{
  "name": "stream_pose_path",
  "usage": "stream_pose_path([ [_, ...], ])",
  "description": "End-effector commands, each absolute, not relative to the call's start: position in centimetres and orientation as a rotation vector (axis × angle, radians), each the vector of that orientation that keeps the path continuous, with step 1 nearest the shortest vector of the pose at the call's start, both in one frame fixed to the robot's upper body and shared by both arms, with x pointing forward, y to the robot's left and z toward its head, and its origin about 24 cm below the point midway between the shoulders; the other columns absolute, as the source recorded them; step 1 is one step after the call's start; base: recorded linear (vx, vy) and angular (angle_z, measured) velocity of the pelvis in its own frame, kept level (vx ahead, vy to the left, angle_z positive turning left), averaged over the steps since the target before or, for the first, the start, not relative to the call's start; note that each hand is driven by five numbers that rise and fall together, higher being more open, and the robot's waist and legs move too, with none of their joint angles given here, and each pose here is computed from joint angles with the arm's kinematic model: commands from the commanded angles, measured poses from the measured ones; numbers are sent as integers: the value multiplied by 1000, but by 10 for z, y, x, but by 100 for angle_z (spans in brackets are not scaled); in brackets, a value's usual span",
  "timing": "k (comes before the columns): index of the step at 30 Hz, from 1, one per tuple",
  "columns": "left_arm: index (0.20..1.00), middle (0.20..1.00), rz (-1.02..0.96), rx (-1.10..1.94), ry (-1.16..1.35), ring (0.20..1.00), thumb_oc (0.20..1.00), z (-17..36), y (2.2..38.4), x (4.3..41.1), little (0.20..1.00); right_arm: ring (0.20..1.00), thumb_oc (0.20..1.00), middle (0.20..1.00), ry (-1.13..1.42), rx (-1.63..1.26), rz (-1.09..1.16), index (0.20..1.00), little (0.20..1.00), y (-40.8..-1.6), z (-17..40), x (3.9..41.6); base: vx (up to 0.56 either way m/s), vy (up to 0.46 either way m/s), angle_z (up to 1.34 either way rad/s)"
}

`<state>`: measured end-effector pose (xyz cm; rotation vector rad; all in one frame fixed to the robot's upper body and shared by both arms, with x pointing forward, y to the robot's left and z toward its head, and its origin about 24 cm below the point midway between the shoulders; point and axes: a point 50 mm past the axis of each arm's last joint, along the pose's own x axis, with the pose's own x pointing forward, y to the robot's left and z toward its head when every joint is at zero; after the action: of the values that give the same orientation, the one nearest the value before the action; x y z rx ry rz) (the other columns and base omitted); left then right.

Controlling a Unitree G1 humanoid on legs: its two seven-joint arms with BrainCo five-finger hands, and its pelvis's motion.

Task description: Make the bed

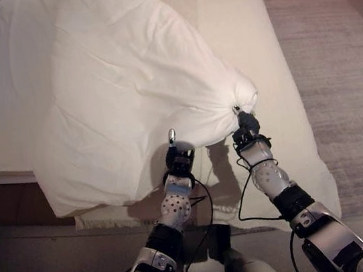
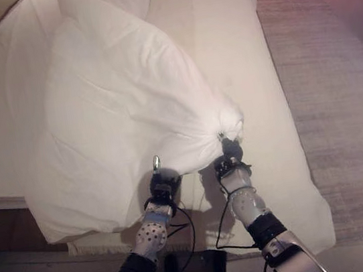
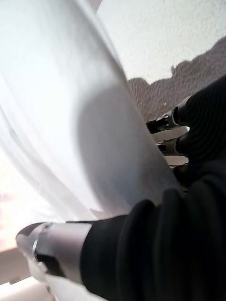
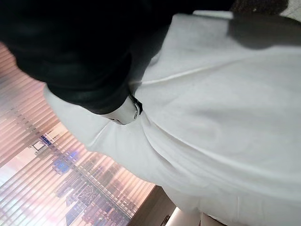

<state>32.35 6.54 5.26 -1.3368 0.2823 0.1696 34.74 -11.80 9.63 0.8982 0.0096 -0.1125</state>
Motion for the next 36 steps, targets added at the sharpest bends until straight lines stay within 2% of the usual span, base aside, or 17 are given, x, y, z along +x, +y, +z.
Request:
stream_pose_path([
  [1, 1000, 1000, 345, -1295, 152, 1000, 1000, 54, 99, 335, 1000, 200, 200, 200, -189, 919, -219, 200, 200, -153, 108, 337, 27, -13, 8],
  [7, 1000, 1000, 429, -1260, 181, 1000, 1000, 42, 112, 336, 1000, 200, 200, 200, -181, 925, -232, 200, 200, -156, 98, 327, 27, -15, 7],
  [8, 922, 922, 432, -1244, 182, 922, 922, 41, 114, 336, 922, 200, 200, 200, -178, 924, -232, 200, 200, -157, 96, 325, 0, 0, 0],
  [9, 454, 454, 438, -1217, 189, 454, 454, 38, 117, 335, 454, 200, 200, 200, -176, 918, -233, 200, 200, -158, 94, 324, 0, 0, 0],
  [10, 200, 200, 441, -1192, 188, 200, 200, 36, 120, 335, 200, 200, 200, 200, -175, 914, -237, 200, 200, -160, 93, 322, 0, 0, 0],
  [15, 200, 200, 444, -1054, 174, 200, 200, 26, 138, 328, 200, 200, 200, 200, -156, 892, -265, 200, 200, -169, 78, 312, 20, -18, 0],
  [16, 200, 200, 448, -914, 143, 200, 200, 21, 160, 322, 200, 200, 200, 200, -96, 848, -293, 200, 200, -178, 57, 302, 0, 0, 0],
  [19, 200, 200, 472, -859, 127, 200, 200, 16, 175, 314, 200, 200, 200, 200, -44, 821, -316, 200, 200, -185, 40, 293, 48, -31, -1],
  [22, 200, 200, 534, -779, 72, 200, 200, 13, 207, 300, 200, 200, 200, 200, 50, 776, -349, 200, 200, -194, 12, 275, 51, -44, 0],
  [29, 200, 200, 576, -718, -67, 200, 200, 31, 236, 290, 200, 200, 200, 200, 110, 723, -417, 200, 200, -212, -7, 264, -42, 50, 15],
  [36, 200, 200, 585, -654, -200, 200, 200, 53, 252, 284, 200, 200, 200, 200, 148, 685, -408, 200, 200, -211, -11, 268, -35, 243, 39],
])
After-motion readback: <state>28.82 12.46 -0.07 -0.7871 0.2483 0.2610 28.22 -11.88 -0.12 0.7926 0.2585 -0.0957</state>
